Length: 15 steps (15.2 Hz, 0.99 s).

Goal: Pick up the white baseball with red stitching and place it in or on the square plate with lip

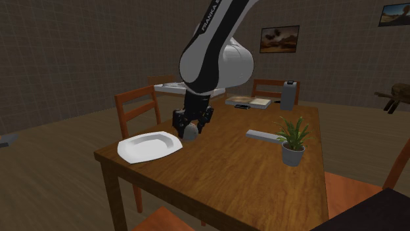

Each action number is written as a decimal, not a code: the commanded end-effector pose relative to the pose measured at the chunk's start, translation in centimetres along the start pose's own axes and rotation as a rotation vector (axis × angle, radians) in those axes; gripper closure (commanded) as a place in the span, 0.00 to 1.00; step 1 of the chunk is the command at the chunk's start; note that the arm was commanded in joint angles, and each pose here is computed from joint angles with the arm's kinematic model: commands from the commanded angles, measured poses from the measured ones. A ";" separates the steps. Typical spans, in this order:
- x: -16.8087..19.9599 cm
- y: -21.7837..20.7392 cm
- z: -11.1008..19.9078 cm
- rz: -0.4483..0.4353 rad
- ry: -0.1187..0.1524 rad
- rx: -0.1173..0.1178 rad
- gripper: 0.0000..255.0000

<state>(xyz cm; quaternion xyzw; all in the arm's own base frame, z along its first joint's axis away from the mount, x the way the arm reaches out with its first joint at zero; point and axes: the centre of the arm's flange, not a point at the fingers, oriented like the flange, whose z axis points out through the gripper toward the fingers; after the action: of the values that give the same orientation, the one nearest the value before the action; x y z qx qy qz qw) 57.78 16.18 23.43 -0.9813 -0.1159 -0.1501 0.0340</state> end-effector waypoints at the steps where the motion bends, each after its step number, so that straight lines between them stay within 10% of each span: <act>1: 0.4 0.0 -1.1 0.000 0.000 0.000 1.00; 15: 10.3 -7.0 -0.4 0.000 0.000 0.000 1.00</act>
<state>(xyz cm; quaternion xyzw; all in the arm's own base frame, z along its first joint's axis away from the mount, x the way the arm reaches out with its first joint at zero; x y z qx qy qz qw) 64.75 24.09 27.08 -0.9812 -0.1163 -0.1501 0.0343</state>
